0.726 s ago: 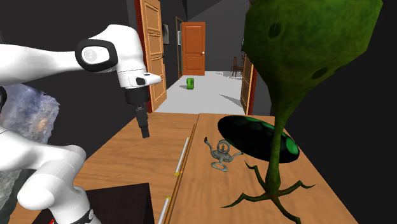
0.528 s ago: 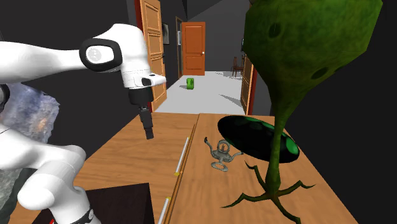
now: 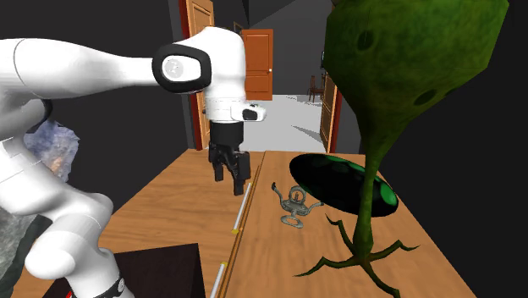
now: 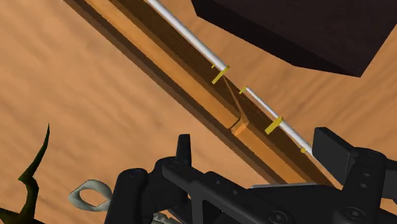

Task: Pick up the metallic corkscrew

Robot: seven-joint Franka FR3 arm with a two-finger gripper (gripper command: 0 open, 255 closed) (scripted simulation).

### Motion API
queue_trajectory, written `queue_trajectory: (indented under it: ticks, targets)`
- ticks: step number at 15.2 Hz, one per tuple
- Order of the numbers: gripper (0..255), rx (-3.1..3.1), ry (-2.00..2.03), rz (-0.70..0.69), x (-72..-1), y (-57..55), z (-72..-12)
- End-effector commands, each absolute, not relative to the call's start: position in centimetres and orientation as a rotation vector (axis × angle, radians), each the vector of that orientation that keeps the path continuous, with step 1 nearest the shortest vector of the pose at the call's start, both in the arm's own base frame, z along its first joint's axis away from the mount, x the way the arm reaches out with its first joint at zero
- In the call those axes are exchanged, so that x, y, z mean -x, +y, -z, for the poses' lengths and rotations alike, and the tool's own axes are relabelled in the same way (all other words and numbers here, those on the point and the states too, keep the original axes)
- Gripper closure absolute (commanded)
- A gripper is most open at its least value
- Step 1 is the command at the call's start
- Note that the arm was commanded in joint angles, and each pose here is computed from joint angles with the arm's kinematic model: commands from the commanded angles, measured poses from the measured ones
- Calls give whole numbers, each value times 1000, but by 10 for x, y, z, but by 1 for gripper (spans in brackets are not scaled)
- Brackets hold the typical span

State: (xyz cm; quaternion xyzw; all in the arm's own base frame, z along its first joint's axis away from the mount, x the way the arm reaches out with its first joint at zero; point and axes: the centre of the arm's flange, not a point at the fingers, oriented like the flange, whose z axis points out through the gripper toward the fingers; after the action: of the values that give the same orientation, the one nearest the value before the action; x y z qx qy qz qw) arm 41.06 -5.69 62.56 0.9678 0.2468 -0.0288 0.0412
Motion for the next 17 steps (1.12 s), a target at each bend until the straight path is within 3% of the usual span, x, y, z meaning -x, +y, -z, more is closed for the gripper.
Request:
queue_trajectory:
  ticks: [1, 10, 17]
  targets:
    - [0, -2939, 872, 141, -440, -71, -624]
    - [0, -2787, 1346, 364, -572, -101, -600]
    - [0, -2786, 1348, 365, -572, -101, -568]
